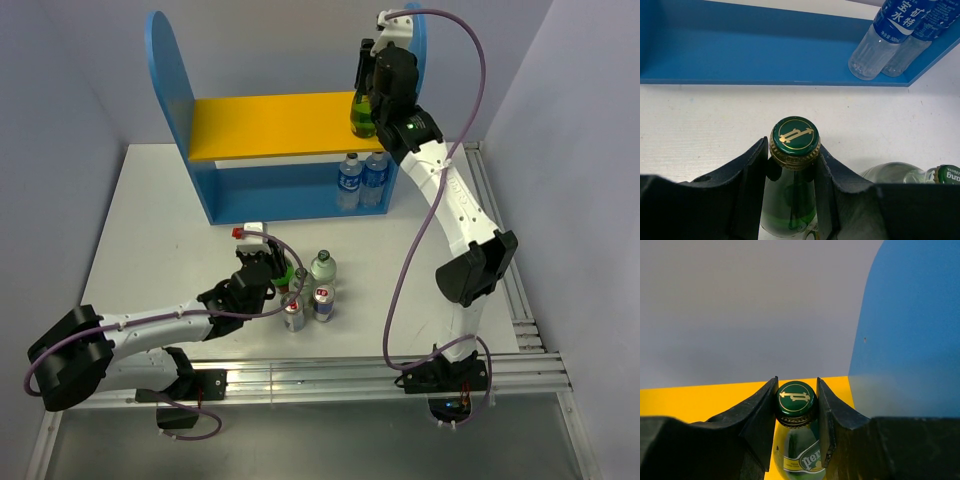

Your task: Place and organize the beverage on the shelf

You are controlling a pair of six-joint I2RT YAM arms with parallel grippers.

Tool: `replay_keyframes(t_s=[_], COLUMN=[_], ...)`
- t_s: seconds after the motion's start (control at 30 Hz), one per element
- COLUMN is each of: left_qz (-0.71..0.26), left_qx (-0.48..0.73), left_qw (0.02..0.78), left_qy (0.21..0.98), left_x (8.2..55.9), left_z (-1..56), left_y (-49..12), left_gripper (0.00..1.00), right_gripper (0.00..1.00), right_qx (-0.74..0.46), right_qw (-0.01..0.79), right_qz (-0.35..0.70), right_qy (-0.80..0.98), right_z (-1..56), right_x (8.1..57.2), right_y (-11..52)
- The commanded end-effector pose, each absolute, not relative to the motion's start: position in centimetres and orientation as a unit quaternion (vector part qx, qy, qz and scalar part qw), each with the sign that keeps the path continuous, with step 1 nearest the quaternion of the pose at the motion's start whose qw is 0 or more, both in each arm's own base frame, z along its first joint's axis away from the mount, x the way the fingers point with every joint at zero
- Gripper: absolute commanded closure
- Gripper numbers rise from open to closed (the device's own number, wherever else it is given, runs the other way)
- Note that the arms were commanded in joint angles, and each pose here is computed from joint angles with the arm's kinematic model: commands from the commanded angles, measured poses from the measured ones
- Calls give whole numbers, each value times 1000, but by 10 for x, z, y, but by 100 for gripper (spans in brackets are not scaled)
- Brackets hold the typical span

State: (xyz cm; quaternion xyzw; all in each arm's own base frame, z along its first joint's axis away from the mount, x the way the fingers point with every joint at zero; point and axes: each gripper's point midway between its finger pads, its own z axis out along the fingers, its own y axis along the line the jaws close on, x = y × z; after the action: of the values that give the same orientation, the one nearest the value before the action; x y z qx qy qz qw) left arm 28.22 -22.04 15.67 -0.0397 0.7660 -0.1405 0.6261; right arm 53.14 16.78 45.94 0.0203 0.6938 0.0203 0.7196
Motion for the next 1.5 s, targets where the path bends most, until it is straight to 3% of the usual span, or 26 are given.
replay_keyframes(t_s=[0.0,0.07,0.1,0.17,0.2,0.27,0.3,0.5,0.9,1.2,1.47], left_qz=[-144,-143,-144,-143,-143,-144,-143,-135,-109,-121,-120], left_qx=[-25,-24,-24,-23,-24,-25,-24,-25,-25,-11,31], left_qw=[620,619,619,618,619,619,619,619,645,702,731], left_qy=[771,772,772,772,772,772,772,773,756,702,671], left_x=[282,282,282,282,282,282,282,282,294,330,377], left_z=[155,155,155,155,155,156,156,157,200,314,409], left_y=[-228,-228,-228,-229,-228,-228,-228,-226,-224,-230,-251], left_gripper=[100,100,100,100,100,100,100,100,100,100,100], right_gripper=[100,98,72,38,26,14,0,0,0,0,0], right_qx=[41,41,42,40,42,41,41,41,35,39,28], right_qw=[745,743,742,740,740,741,740,739,742,730,719], right_qz=[14,13,14,15,14,15,14,17,106,195,215], right_qy=[665,668,669,672,672,671,672,672,661,654,660], right_z=[482,480,479,475,474,474,473,471,480,450,424], right_x=[526,525,524,524,523,521,520,507,429,356,322], right_y=[157,157,157,158,157,157,157,154,153,154,152])
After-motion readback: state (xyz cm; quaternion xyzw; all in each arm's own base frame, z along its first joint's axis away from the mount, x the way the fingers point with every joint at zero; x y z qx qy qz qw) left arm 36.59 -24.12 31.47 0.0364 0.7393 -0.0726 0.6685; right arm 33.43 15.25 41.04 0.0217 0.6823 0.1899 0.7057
